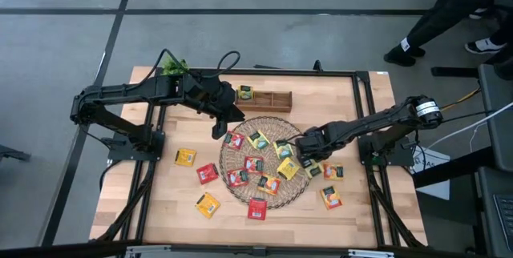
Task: Pick & Place Tea
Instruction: Put the yellow tea bag into the left of the wooden organizer
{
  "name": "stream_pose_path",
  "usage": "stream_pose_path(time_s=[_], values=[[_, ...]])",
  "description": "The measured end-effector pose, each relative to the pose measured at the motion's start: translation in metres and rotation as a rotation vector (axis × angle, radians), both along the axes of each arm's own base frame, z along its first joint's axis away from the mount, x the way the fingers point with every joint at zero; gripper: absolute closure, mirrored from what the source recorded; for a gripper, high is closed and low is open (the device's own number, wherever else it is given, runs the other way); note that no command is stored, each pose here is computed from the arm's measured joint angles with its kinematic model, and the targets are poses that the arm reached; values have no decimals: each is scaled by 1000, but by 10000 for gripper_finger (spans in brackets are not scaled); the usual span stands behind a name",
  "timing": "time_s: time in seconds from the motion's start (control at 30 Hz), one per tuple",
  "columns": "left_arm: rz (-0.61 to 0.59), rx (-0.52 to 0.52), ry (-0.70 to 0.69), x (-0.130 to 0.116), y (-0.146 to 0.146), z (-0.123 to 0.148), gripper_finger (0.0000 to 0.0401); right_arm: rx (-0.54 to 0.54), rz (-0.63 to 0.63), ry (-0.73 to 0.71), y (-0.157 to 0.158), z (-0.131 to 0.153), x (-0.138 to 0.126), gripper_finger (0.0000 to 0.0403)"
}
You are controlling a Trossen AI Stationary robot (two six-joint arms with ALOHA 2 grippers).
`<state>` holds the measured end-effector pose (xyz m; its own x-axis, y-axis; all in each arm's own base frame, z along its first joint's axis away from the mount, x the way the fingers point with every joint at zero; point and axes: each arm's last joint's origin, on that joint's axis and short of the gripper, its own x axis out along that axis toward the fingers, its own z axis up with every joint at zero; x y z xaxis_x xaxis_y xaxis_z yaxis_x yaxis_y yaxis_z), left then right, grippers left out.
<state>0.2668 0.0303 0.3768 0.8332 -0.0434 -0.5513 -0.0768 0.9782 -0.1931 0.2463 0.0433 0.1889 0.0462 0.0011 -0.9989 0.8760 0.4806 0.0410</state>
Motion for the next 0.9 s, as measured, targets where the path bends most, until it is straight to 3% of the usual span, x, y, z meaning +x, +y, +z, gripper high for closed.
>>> stream_pose_path(time_s=[0.2,0.3,0.57,0.7,0.9], values=[[0,0,0,0,0,0,342,-26,14,-3,-1,1,0,400],[0,-1,0,0,0,0,342,-28,18,-7,-1,1,1,380],[-4,7,0,0,0,0,342,-28,39,-57,0,0,5,252],[-7,11,-1,0,0,0,342,26,14,-66,0,-11,2,188],[-8,12,-1,0,0,0,342,37,-11,-49,-1,-24,-5,144]])
